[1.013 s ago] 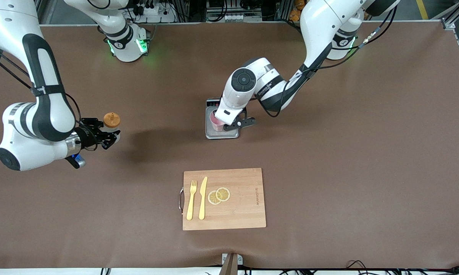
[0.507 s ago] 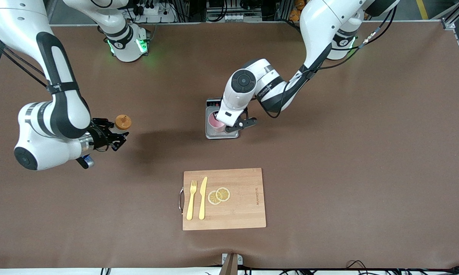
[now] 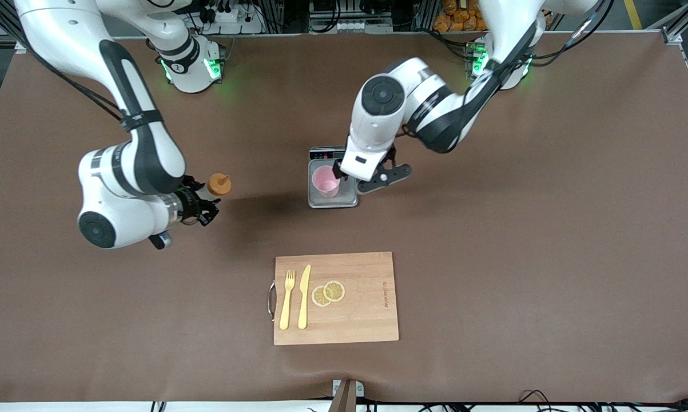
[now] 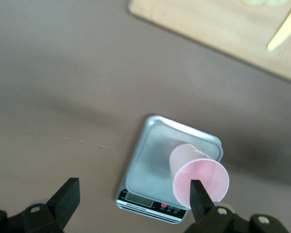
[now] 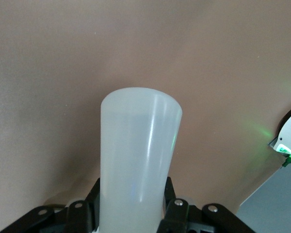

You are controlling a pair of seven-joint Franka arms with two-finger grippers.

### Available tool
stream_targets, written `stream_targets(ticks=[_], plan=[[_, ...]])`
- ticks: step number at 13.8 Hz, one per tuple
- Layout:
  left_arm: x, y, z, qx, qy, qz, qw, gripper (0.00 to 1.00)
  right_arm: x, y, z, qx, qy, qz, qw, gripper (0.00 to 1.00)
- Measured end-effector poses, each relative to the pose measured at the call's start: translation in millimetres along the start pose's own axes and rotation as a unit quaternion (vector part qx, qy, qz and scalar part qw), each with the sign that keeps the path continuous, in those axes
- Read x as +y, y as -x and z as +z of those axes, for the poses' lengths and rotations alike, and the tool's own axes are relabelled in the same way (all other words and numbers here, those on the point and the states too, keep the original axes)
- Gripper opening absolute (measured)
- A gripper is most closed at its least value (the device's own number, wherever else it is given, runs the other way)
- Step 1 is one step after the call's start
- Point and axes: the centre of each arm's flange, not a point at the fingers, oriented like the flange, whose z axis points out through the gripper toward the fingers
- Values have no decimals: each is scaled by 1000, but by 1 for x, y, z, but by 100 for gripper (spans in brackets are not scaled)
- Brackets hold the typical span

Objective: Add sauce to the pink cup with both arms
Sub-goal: 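Bring the bottle over the cup while the left gripper withdraws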

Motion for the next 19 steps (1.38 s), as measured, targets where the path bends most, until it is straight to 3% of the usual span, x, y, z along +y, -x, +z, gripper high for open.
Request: stream_targets(ticks=[5, 10, 14, 19], plan=[[-64, -73, -96, 55, 13, 2, 998, 100, -20, 44, 10, 24, 0, 40, 999, 51], [-166, -166, -150, 74, -13, 36, 996, 100, -39, 91, 31, 45, 4, 64, 997, 51], [-214, -186, -191, 98, -24, 93, 991, 100, -52, 118, 51, 60, 7, 88, 994, 51], [-259, -197, -235, 86, -47, 114, 989, 100, -73, 148, 95, 115, 18, 111, 987, 51]])
